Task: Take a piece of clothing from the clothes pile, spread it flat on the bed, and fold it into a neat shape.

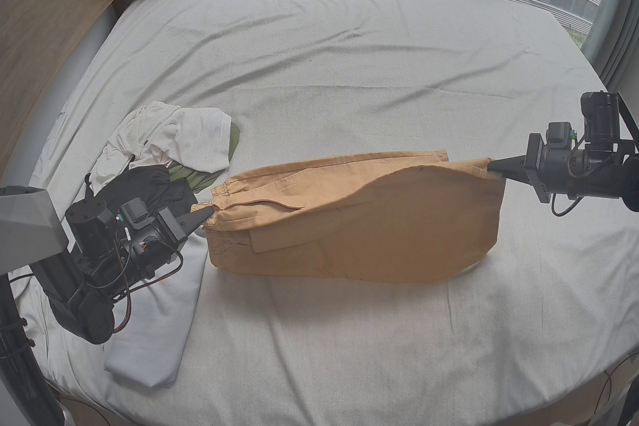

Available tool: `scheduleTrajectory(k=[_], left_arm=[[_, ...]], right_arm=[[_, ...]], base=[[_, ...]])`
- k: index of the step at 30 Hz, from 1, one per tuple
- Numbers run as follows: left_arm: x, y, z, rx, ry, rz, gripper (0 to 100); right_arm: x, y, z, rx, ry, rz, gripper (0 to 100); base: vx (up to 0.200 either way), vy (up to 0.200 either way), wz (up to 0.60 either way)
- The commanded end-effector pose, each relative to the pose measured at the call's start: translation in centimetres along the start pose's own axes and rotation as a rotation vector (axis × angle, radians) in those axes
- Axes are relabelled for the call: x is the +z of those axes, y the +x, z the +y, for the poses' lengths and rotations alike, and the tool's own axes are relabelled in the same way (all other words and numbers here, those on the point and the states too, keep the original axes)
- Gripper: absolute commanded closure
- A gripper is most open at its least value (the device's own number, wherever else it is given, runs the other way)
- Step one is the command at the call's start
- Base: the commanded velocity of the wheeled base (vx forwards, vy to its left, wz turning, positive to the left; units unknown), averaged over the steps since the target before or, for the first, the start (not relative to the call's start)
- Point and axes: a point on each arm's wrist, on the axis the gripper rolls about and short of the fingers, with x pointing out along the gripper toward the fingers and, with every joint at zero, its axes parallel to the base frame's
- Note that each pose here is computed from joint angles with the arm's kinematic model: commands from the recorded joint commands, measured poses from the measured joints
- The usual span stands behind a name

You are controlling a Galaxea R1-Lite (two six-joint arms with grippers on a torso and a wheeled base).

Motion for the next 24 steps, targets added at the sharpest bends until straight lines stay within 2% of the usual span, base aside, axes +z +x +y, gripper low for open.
scheduleTrajectory(k=[1, 24], left_arm=[[-0.3, 0.5, 0.7, 0.011, -0.007, 0.008, 100], [0.2, 2.2, 1.5, 0.015, 0.006, -0.033, 100]], right_arm=[[0.2, 1.0, -0.7, -0.011, 0.010, 0.010, 100], [2.7, 4.2, -2.2, -0.012, 0.004, -0.014, 100]], base=[[0.000, 0.000, 0.00], [0.000, 0.000, 0.00]])
